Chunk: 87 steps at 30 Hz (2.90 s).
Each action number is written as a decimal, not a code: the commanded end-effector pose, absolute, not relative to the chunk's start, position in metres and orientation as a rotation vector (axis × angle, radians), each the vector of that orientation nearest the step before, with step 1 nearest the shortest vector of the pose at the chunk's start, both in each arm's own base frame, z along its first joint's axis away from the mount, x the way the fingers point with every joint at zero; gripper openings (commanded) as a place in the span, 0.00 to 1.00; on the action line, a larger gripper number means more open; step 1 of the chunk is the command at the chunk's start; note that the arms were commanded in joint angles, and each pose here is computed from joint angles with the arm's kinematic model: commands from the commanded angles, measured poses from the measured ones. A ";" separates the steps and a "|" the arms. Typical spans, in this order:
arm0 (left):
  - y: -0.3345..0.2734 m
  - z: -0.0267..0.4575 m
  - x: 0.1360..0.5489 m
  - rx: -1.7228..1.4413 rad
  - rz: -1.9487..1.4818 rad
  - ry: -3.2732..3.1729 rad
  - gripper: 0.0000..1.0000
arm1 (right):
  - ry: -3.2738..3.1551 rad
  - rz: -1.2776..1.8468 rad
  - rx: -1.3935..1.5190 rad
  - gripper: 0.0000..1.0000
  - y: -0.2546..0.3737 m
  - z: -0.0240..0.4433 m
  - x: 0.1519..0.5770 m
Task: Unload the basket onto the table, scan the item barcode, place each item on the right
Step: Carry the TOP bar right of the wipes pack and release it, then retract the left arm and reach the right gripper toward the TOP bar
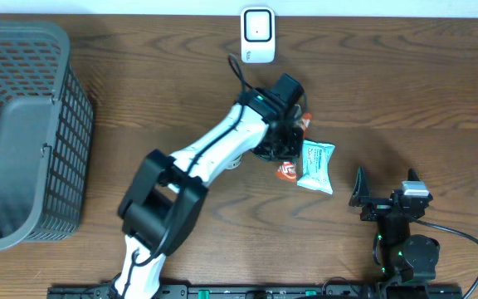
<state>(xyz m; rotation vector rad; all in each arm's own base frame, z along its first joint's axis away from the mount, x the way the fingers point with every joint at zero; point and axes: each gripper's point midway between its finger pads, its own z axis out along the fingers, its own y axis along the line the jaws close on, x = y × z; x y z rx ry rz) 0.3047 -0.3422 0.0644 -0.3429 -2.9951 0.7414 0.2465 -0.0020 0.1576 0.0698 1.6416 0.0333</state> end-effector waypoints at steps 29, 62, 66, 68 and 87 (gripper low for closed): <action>-0.329 0.039 0.276 -0.491 0.500 -2.948 0.08 | 1.641 0.031 0.064 0.99 -0.001 0.157 0.246; -0.355 0.142 0.262 -0.199 1.402 -2.219 0.08 | 1.641 0.031 0.064 0.99 -0.001 0.157 0.246; -0.332 0.090 0.279 -0.238 1.089 -2.551 0.08 | 1.641 0.031 0.064 0.99 -0.001 0.157 0.246; -0.309 0.062 0.293 -0.257 0.834 -2.748 0.08 | 1.641 0.031 0.064 0.99 -0.001 0.157 0.246; -0.316 0.045 0.287 -0.560 0.555 -2.926 0.49 | 1.633 0.268 -0.003 0.99 0.032 0.165 0.243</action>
